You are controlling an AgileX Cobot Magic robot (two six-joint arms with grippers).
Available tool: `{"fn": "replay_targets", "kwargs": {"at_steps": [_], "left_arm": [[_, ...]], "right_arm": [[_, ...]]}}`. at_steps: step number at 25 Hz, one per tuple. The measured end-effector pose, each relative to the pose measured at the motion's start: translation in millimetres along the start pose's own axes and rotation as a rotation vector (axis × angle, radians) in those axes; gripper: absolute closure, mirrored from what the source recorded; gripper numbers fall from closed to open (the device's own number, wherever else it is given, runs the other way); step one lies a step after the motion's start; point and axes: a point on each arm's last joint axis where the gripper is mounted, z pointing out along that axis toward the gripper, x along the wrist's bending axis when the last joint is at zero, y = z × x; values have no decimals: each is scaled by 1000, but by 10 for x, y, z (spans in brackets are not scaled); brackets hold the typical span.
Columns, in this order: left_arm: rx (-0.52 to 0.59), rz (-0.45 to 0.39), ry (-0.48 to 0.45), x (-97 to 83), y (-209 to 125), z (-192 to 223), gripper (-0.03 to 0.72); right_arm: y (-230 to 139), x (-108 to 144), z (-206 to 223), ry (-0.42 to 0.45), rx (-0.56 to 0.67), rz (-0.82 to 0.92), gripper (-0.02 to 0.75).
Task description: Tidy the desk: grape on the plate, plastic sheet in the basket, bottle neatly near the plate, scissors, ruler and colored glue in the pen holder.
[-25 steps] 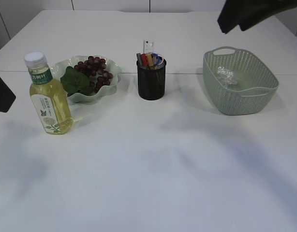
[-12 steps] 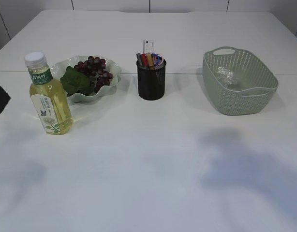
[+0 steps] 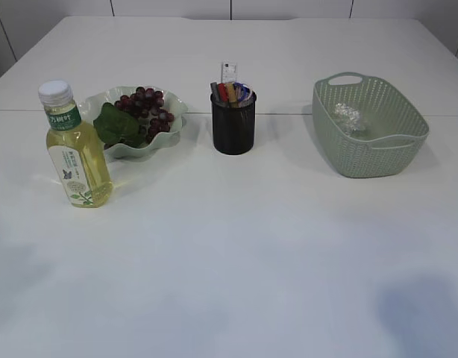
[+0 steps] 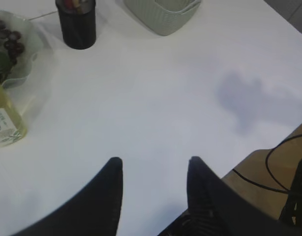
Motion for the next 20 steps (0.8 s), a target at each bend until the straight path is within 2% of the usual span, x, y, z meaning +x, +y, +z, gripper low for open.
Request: {"fn": "replay_targets", "kwargs": {"at_steps": [7,13,20], "left_arm": [[-131,101,-56,-55,-489,-254,370],[-220,114,-63,-26,-1027,-327,371],[-302,126,-87,-37,-1395,-455,371]], "right_arm": [[-391,-6,-183,-22,-87,-58,433],[-814,-61,-167,-68,-132,-91,433],[-1237,-106,-43,-89,-214,-106,433]]}}
